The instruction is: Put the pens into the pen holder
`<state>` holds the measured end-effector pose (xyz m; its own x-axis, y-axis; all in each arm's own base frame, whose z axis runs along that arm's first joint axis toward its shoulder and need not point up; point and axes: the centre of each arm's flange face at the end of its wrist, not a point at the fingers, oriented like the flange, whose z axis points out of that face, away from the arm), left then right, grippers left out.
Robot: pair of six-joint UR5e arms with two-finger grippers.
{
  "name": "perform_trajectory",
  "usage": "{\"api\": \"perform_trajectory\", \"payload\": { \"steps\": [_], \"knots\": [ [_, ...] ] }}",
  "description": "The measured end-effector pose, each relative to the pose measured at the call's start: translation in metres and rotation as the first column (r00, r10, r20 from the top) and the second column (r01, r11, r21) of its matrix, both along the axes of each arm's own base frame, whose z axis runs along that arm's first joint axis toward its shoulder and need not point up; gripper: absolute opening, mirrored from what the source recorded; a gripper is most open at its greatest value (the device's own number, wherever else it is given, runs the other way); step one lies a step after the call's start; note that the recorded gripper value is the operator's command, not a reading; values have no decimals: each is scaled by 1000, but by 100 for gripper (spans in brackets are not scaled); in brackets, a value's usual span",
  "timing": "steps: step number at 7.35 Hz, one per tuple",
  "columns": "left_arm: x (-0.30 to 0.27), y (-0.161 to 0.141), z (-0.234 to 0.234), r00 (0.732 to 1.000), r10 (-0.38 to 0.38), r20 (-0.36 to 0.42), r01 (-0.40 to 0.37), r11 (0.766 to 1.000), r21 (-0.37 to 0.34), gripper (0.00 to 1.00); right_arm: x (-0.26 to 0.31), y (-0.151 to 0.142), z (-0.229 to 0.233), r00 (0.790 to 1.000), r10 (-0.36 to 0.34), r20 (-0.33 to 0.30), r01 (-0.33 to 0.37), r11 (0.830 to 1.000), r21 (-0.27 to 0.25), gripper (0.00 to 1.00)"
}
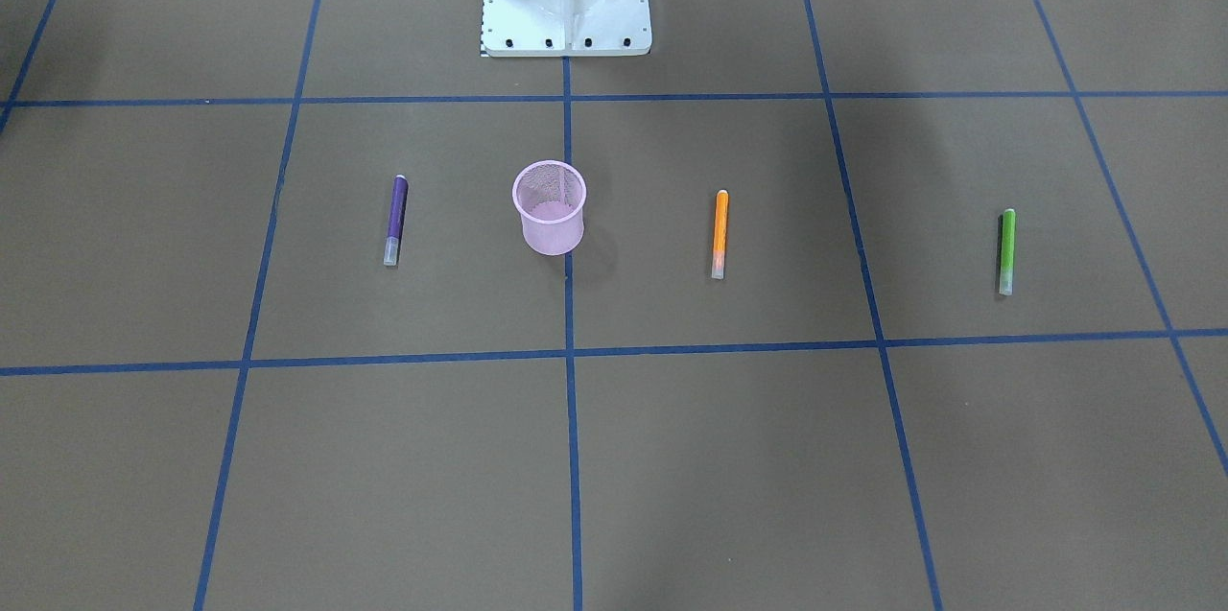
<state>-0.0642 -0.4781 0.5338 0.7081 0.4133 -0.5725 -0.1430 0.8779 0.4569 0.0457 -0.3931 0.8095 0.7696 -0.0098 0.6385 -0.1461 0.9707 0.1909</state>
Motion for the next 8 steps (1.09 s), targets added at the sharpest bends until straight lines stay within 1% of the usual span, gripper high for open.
{"api": "perform_trajectory", "payload": {
  "steps": [1,3,5,6,8],
  "knots": [
    [0,0,0,1000,0,0,0,1000,1,100,-7,-6,0,1000,3,-19,-3,1000,-5,72],
    [0,0,-1,1000,0,0,0,1000,11,100,-21,-11,2,999,-14,-34,13,1000,-13,68],
    [0,-1,-1,1000,1,0,-1,1000,26,100,-29,-10,8,999,-31,-39,30,999,-17,61],
    [0,-1,0,1000,1,0,-1,1000,28,100,-33,-9,13,998,-38,-43,37,999,-17,60],
    [0,0,1,1000,1,0,-1,1000,27,100,-36,-9,24,998,-46,-49,46,999,-17,52]
  ]
}}
